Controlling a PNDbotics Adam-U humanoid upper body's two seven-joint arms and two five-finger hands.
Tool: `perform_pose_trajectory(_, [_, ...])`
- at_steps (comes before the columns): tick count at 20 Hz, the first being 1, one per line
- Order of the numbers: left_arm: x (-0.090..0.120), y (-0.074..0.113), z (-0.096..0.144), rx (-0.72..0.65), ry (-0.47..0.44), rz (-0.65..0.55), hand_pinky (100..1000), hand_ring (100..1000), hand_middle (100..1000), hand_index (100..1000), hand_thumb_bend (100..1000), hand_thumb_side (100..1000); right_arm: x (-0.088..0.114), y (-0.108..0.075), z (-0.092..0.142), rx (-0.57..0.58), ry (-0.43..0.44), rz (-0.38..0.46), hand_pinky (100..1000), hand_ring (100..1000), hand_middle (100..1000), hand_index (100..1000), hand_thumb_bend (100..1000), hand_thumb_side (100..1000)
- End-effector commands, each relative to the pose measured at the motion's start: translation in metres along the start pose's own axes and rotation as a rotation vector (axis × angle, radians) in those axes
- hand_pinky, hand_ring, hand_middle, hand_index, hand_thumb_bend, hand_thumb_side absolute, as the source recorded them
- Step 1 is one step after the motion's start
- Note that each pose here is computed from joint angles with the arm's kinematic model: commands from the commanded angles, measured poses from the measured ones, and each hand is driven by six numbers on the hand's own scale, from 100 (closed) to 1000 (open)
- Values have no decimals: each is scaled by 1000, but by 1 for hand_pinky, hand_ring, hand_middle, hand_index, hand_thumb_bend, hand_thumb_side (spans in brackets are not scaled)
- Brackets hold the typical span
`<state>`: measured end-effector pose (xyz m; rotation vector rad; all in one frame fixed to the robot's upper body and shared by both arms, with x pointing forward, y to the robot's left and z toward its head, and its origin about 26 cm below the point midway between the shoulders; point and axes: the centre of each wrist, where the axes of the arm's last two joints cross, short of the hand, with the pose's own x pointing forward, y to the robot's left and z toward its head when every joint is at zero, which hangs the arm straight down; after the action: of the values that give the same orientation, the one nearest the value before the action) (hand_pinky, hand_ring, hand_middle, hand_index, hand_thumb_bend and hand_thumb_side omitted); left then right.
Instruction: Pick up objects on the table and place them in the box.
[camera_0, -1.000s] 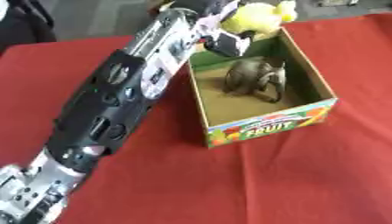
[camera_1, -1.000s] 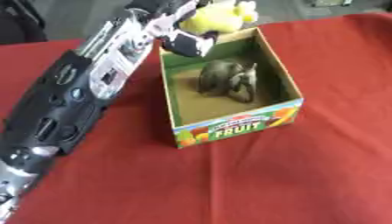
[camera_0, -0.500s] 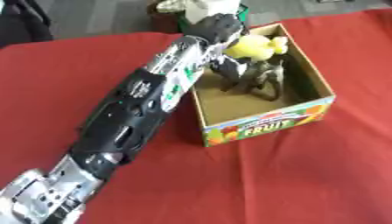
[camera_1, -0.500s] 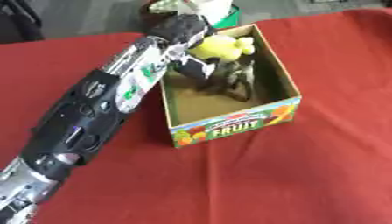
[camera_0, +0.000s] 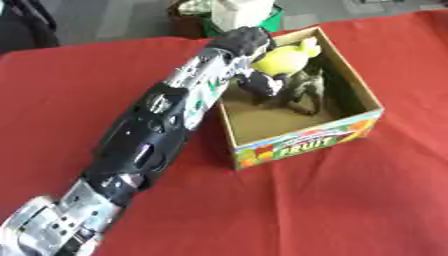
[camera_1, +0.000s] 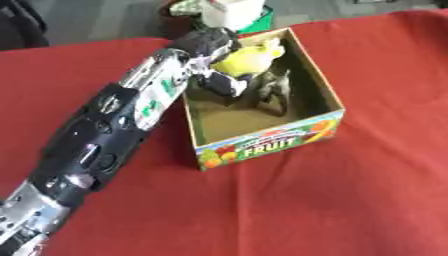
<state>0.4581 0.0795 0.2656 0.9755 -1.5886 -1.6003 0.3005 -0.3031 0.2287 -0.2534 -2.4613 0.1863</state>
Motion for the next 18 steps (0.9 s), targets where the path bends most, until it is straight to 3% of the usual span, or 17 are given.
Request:
perform_pose_trajectory(1, [-5,-5,-1,-54,-7,4,704,735,756,856,375,594,7,-1,-5,7,-28,2,679,766,623,812,100,1000])
perform_pose_trajectory(4, [-6,-2,1,-68,-26,8,728,761,789,892,592,708,7,-1,-4,5,-23,4,679,766,623,811,100,1000])
perform_pose_trajectory(7, [-7,4,4,-75,-32,-3,748,788,818,915,681,742,6,-2,-3,3,-18,5,679,766,623,811,100,1000])
perform_pose_trajectory(10, [-8,9,6,-64,-25,-15,782,826,857,949,724,753,6,-2,-2,2,-14,4,679,766,623,811,100,1000])
perform_pose_trajectory(18, [-10,34,20,60,-15,-17,787,828,861,940,685,762,5,-2,1,-1,-1,7,678,766,623,811,100,1000])
